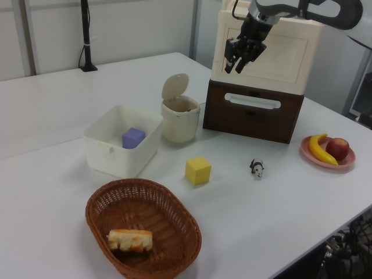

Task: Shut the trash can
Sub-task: 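Move the gripper from above the table toward the small cream trash can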

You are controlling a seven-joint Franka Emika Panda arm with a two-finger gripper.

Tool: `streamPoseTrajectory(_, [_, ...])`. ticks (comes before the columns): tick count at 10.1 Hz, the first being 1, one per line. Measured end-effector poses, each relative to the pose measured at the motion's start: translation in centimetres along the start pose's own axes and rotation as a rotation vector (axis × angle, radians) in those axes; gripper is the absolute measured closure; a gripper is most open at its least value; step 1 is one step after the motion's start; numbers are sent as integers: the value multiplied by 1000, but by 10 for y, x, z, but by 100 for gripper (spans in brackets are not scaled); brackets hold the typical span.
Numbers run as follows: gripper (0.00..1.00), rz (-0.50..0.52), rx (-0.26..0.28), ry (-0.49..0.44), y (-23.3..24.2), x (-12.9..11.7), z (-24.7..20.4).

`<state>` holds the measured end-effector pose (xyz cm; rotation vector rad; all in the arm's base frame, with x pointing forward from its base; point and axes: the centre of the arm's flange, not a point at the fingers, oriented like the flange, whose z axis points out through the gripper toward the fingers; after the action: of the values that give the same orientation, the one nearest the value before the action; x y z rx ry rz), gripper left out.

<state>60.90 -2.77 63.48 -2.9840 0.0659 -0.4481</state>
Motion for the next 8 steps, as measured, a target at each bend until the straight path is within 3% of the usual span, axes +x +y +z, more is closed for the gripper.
streamPoseTrajectory(1, [85,4,2,2,0,0,0])
streamPoseTrajectory(2, [99,7,3,3,0,0,0])
streamPoseTrajectory(5, [99,72,78,130,-2,17,-1])
streamPoseTrajectory(8, [99,109,72,252,8,46,40])
